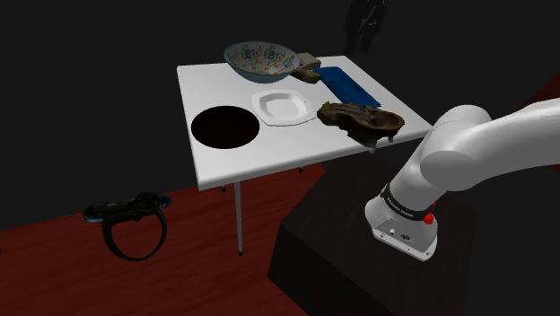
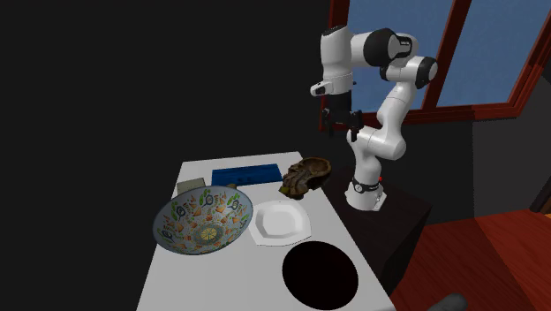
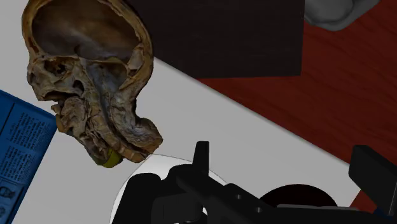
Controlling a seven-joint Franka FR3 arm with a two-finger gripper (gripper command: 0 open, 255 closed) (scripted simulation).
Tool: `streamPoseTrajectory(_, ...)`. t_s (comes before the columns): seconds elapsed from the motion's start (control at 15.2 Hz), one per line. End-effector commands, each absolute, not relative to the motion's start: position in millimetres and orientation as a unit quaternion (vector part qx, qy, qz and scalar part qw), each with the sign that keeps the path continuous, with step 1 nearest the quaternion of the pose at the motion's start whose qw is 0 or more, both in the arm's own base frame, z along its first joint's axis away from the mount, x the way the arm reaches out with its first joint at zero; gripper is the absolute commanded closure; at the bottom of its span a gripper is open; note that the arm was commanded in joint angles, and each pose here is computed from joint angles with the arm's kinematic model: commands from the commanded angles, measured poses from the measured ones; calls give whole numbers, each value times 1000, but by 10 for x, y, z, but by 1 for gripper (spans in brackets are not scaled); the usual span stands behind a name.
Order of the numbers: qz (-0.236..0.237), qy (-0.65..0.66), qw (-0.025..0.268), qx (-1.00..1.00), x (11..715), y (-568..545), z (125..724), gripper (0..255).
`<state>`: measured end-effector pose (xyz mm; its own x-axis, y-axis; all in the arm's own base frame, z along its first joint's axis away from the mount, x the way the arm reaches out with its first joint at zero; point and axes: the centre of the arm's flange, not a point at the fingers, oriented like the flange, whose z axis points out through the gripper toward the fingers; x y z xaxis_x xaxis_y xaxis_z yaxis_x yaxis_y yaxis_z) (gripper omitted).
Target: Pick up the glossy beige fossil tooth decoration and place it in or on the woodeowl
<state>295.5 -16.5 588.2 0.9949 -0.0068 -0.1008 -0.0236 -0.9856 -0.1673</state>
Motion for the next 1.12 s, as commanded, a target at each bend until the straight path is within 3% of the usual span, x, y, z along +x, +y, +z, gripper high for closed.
streamPoseTrajectory(0.0, 50, 8, 84, -995, 2955, -165, 5882, 0)
streamPoseTrajectory(1.06, 74, -23, 93, -993, 4241, -1640, 4927, 0)
